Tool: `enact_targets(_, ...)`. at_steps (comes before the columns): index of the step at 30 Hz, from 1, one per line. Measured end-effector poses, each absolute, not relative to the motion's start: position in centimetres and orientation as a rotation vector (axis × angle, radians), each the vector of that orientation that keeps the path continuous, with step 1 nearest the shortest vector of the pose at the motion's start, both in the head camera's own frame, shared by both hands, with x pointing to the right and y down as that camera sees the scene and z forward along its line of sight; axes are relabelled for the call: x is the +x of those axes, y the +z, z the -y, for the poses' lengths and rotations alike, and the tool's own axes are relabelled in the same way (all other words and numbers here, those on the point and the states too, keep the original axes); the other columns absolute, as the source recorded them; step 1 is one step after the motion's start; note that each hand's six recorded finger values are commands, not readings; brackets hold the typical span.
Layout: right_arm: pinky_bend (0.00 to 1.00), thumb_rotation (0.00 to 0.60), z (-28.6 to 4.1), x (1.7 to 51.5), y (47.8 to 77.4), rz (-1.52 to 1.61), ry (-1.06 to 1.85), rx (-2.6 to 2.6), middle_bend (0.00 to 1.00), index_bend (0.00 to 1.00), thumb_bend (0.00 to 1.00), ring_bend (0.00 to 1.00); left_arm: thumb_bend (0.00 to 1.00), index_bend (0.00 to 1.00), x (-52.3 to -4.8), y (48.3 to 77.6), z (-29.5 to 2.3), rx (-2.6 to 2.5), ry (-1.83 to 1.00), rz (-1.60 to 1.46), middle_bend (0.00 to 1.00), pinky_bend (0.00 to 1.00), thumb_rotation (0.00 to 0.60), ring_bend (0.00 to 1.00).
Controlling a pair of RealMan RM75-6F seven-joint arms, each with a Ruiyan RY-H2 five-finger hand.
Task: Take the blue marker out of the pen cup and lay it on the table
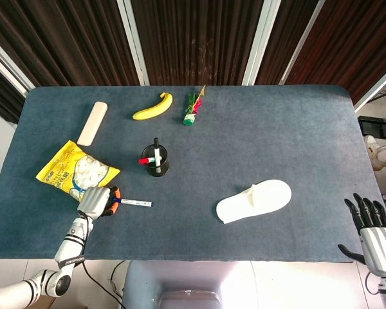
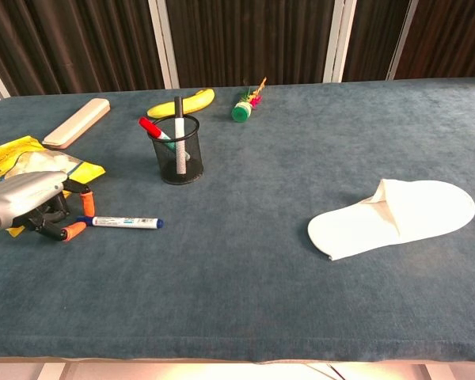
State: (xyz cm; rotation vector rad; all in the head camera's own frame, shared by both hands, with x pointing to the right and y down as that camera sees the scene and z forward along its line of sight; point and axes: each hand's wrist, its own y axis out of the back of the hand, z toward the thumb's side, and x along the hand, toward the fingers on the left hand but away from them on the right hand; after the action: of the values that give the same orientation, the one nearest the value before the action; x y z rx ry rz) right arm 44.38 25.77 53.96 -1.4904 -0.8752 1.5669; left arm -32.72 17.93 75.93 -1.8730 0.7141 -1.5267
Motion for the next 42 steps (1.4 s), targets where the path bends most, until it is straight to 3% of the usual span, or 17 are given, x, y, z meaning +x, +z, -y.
enact_targets(5, 0.17, 0.6, -25.7, 44.4, 53.9, 0.877, 1.565, -1.49, 0.11, 0.19, 0.24, 0.06, 0.41, 0.35, -32.8, 75.4, -18.1, -1.767, -1.481, -0.629, 0.67, 0.9, 0.6, 0.78)
enact_targets(12, 0.17, 0.6, -25.7, 44.4, 53.9, 0.877, 1.563, -1.491, 0.11, 0.19, 0.24, 0.06, 0.42, 0.29, -32.5, 73.8, -18.2, -1.706, -1.412, -0.599, 0.47, 0.8, 0.6, 0.57)
enact_targets(17, 0.17, 0.6, -25.7, 44.4, 53.8, 0.88, 1.563, -1.489, 0.11, 0.19, 0.24, 0.06, 0.42, 0.24, -32.3, 72.0, -18.1, -1.7, -1.389, -0.598, 0.33, 0.64, 0.6, 0.41)
enact_targets(22, 0.17, 0.6, -25.6, 44.5, 53.6, 0.888, 1.561, -1.481, 0.11, 0.19, 0.24, 0.06, 0.42, 0.24, -32.6, 68.0, -16.3, -1.648, -1.312, -0.644, 0.29, 0.53, 0.6, 0.36)
enact_targets(26, 0.17, 0.6, -25.5, 44.6, 53.3, 0.902, 1.556, -1.465, 0.11, 0.18, 0.24, 0.06, 0.43, 0.24, -33.3, 64.4, -14.8, -1.561, -1.209, -0.637, 0.24, 0.38, 0.6, 0.25)
enact_targets(33, 0.17, 0.6, -25.2, 45.1, 52.0, 0.952, 1.541, -1.406, 0.1, 0.15, 0.24, 0.06, 0.46, 0.23, -37.6, 60.1, -14.2, -1.486, -1.207, -0.622, 0.22, 0.38, 0.6, 0.23)
enact_targets(42, 0.17, 0.6, -25.4, 45.4, 50.5, 0.99, 1.532, -1.35, 0.09, 0.14, 0.24, 0.04, 0.51, 0.22, -43.7, 57.3, -17.8, -1.478, -1.38, -0.777, 0.23, 0.38, 0.6, 0.24)
